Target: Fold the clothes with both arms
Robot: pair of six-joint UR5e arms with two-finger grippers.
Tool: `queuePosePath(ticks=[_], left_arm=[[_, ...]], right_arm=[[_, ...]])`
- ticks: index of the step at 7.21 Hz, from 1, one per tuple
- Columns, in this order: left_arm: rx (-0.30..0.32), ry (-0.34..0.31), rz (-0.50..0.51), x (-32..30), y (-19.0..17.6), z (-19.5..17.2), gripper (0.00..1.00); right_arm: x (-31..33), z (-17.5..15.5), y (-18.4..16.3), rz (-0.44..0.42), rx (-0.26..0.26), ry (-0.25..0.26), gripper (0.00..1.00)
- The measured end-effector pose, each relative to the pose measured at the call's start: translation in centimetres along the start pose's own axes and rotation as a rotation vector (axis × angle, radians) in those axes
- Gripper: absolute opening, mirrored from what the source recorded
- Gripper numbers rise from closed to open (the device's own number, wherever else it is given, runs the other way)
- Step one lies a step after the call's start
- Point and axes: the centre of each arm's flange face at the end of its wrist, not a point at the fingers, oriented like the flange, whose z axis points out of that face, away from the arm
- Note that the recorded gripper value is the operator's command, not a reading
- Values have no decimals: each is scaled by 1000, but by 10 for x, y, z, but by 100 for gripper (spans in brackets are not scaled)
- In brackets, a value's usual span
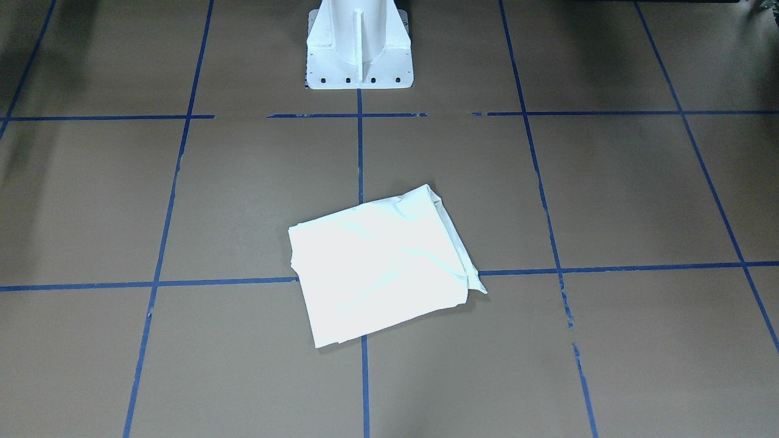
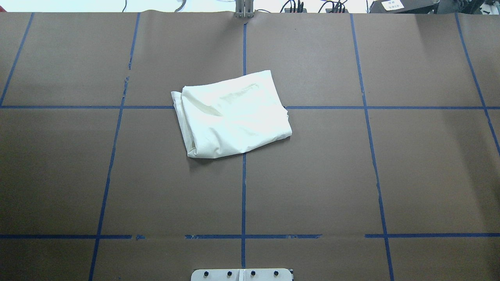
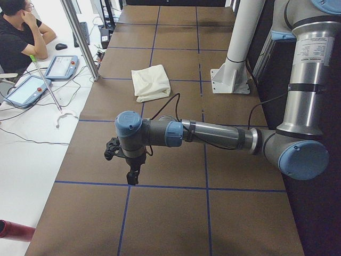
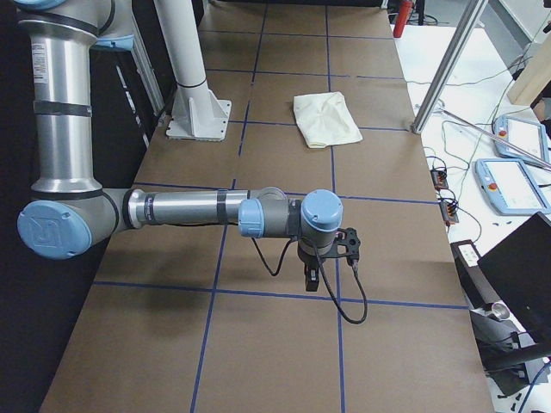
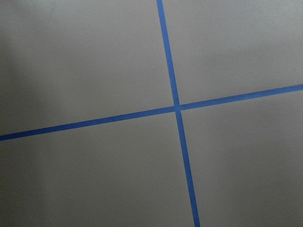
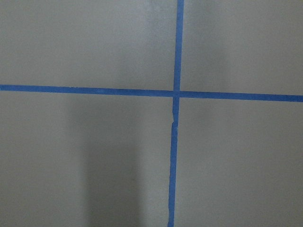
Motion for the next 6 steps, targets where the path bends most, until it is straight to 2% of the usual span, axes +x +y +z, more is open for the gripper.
queuePosePath(ticks=[6], left_arm=[[0,0,-1,0,0,0,100]], right_arm=[[-5,2,1,0,2,-6,100]])
